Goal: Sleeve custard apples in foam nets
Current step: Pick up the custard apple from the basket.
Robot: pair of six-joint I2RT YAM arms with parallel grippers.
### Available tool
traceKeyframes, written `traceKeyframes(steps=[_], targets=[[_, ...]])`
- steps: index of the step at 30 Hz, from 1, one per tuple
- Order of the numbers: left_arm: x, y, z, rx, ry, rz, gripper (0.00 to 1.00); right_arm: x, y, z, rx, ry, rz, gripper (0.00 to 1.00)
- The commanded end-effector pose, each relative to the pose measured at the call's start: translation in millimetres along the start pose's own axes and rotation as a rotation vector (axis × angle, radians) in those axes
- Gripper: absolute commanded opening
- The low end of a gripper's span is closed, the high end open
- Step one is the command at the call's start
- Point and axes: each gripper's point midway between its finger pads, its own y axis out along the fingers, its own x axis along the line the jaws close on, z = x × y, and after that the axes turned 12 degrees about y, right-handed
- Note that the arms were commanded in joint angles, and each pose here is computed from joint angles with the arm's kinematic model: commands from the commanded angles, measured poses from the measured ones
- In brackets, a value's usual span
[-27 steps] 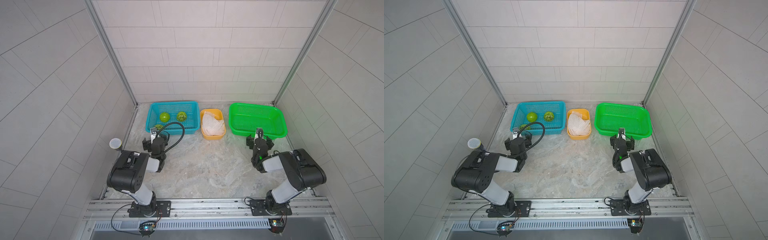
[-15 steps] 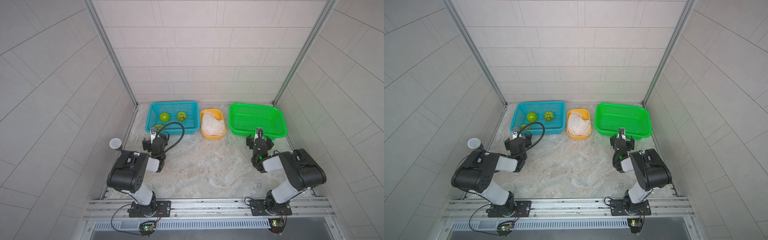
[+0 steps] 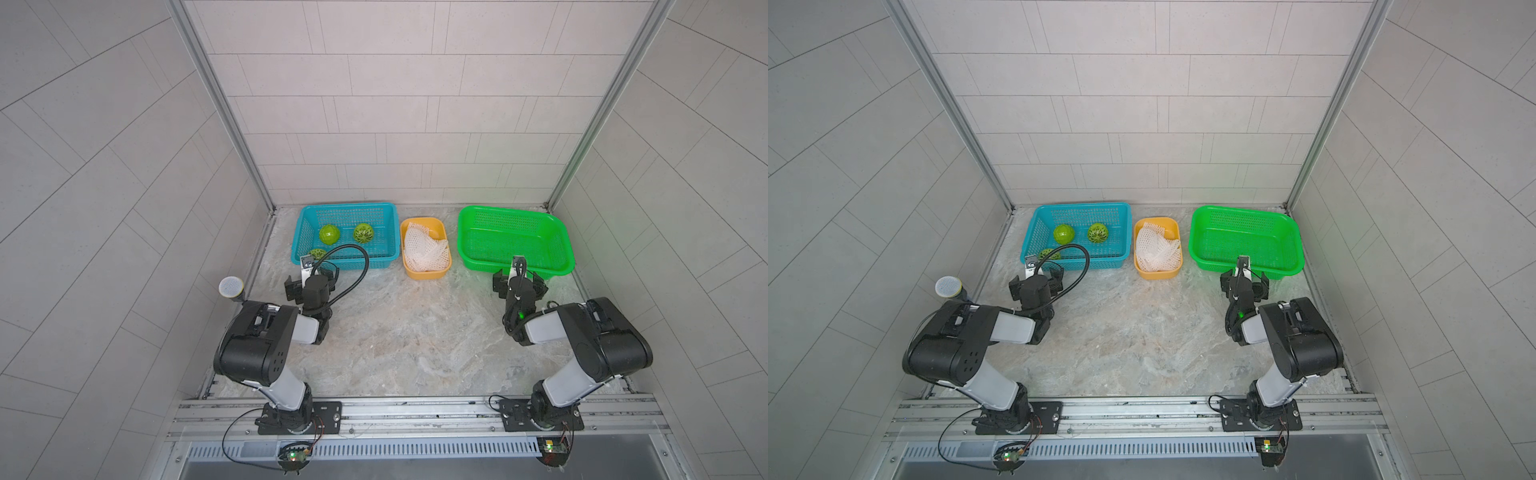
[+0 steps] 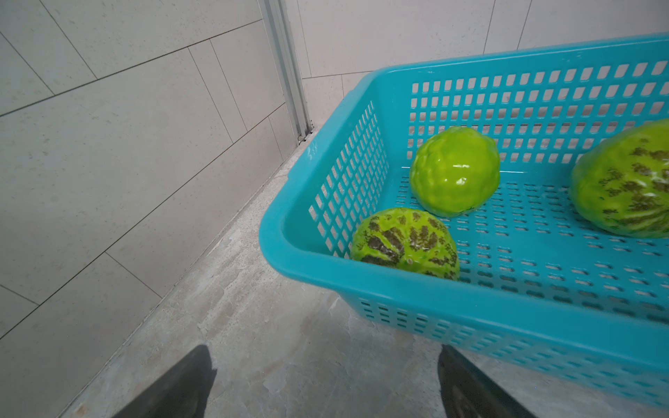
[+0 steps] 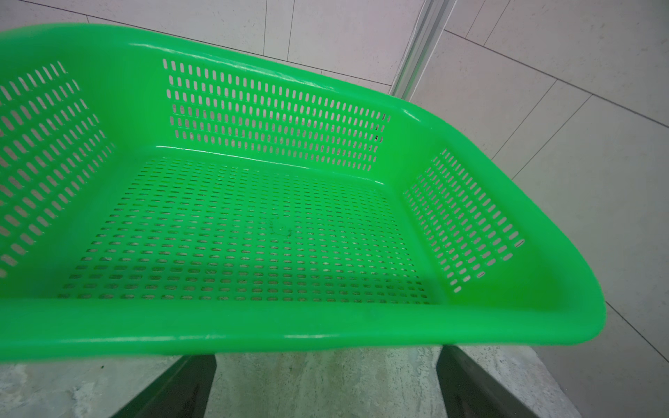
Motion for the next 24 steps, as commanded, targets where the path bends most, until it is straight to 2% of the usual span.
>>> traceKeyframes(steps=[1,7,12,15,20,24], targets=[[1,1,-6,-0.02,-0.011,-0.009,1.0,1,1,-9,-0.02,0.015,-0.004,1.0],[4,2,-4,0.006,-0.024,-0.004,1.0,1,0,-11,-0.029,0.014,-0.001,1.0],[12,-6,-19,-0.024,-0.022,-0.033,1.0,-1,-28,-30,-0.137,-0.002,0.029,1.0],[20,-10,-29,-0.01,-0.016,-0.062,1.0,7,-36,-39,-0.125,-0.043,0.025,1.0],[40,-22,-52,-0.002,-0.046,-0.119,1.0,-3,-52,-64,-0.101,0.022,0.038,1.0],[51,-26,-70,0.087,-0.109,-0.135,1.0,-7,-65,-92,-0.057,0.155,-0.003,1.0]])
